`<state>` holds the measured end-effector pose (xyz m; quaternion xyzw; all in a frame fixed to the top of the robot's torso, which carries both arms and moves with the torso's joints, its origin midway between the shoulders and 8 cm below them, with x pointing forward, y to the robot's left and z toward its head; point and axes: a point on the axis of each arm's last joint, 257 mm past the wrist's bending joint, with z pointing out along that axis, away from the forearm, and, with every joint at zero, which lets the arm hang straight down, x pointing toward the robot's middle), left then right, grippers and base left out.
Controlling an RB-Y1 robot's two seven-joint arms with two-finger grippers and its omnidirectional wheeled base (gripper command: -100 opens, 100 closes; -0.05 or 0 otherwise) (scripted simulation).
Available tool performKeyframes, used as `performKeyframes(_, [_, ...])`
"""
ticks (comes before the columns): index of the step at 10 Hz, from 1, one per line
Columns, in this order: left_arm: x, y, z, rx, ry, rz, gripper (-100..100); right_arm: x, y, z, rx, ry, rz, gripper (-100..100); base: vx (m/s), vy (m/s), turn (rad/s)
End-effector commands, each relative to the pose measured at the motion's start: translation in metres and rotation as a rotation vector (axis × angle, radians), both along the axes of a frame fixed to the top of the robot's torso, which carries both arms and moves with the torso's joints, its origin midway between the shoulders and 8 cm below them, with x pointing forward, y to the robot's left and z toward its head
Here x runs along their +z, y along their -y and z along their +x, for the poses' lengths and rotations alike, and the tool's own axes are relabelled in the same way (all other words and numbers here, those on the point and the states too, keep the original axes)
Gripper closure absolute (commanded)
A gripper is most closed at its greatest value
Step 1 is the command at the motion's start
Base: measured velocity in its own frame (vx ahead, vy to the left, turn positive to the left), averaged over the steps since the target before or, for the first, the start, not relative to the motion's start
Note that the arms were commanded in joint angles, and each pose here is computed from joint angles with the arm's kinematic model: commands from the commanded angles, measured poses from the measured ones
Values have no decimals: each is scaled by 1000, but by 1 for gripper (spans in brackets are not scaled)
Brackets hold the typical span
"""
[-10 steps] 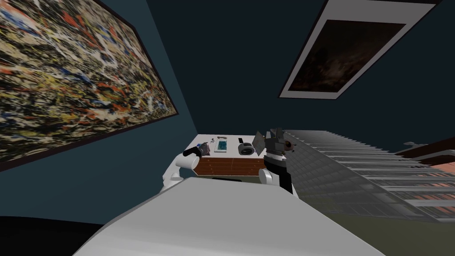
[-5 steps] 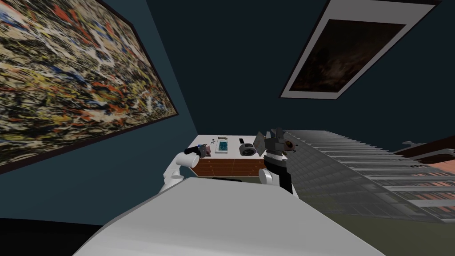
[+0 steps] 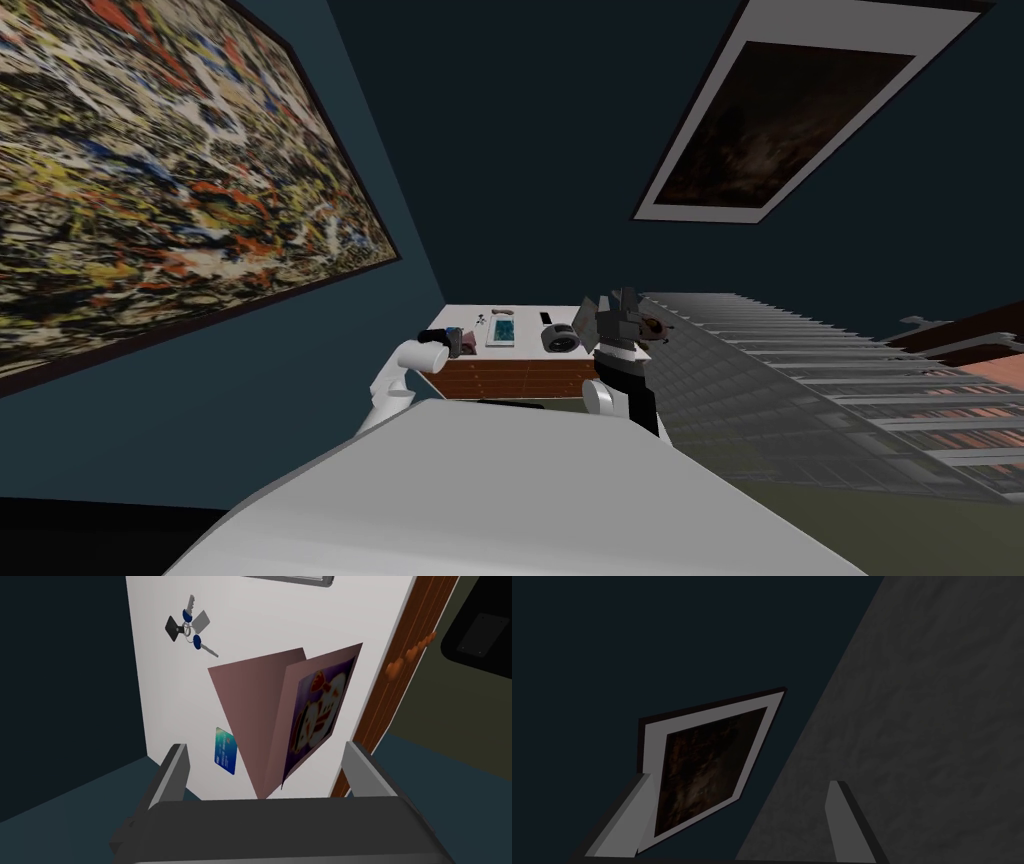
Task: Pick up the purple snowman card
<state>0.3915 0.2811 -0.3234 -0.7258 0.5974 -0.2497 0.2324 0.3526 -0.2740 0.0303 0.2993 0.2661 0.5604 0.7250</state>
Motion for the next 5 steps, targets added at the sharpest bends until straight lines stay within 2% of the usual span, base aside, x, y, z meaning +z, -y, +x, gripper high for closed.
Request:
performKeyframes(1, [-5, -5, -6, 14, -36, 2, -100, 0, 0, 0, 0, 0, 0, 0, 35, 56, -22])
performKeyframes(3, [-9, -9, -10, 29, -69, 5, -100, 0, 0, 0, 0, 0, 0, 0, 34, 50, -18])
performKeyframes(4, [-7, -8, -8, 23, -56, 4, -100, 0, 0, 0, 0, 0, 0, 0, 16, 26, -8])
performKeyframes(5, [-8, -8, -9, 25, -60, 4, 0, 0, 0, 0, 0, 0, 0, 0, 0, 0, 0])
